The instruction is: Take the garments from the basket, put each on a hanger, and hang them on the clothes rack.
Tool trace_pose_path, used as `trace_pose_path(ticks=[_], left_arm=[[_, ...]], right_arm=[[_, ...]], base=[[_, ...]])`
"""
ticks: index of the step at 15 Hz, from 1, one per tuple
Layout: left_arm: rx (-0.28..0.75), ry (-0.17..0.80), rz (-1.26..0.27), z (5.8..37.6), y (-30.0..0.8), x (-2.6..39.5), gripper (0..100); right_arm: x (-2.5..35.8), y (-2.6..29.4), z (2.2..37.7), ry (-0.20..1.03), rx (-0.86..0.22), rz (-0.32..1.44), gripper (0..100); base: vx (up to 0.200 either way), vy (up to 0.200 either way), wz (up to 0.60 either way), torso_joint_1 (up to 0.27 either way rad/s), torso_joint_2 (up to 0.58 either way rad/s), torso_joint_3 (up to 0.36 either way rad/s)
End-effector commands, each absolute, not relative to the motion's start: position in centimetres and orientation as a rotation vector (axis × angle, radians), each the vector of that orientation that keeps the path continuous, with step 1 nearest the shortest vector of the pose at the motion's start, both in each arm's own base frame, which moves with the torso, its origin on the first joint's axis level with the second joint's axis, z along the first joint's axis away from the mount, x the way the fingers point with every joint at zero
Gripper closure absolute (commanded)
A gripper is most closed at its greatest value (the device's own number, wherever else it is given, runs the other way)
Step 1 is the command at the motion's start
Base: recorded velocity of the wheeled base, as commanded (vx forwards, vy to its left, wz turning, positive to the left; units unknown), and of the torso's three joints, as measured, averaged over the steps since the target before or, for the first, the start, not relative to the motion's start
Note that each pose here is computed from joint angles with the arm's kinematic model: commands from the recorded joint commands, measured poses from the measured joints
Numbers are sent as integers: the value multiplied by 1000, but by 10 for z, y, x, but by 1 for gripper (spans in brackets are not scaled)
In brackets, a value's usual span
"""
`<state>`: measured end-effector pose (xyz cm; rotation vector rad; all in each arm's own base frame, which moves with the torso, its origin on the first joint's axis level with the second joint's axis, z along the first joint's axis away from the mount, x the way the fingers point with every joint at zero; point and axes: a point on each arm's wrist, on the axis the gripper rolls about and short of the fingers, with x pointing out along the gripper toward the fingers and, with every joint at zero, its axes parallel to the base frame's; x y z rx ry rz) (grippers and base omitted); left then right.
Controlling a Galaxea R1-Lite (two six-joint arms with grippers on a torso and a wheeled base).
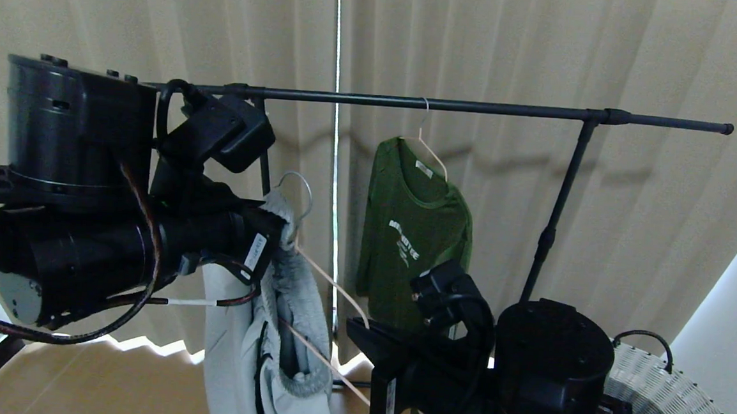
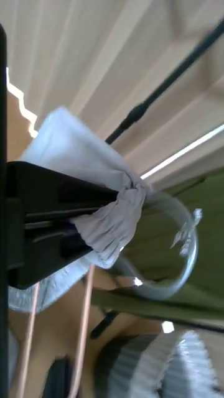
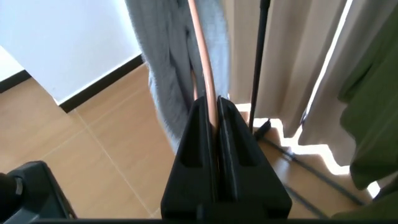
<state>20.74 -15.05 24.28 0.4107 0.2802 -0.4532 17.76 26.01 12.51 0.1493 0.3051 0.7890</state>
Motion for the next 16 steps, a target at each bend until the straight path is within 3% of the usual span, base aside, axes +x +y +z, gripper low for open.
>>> trace_pose_path(ticks=[1, 4, 10, 11, 16], left_arm=[[430, 316, -462, 235, -151, 203, 100], [452, 364, -464, 225, -146, 198, 100], [447, 355, -461, 228, -143, 195, 100], [446, 353, -464, 228, -142, 194, 0], [446, 340, -470, 227, -132, 180, 0]], right_arm=[[177, 260, 129, 292, 157, 792, 100], [178, 258, 136, 241, 165, 798, 100], [174, 252, 147, 212, 182, 804, 100], [173, 252, 149, 205, 187, 806, 100], [180, 234, 167, 149, 222, 763, 100]], base=[[0, 0, 0, 0, 0, 0], [0, 0, 0, 0, 0, 0], [0, 0, 0, 0, 0, 0], [0, 0, 0, 0, 0, 0], [0, 0, 0, 0, 0, 0]])
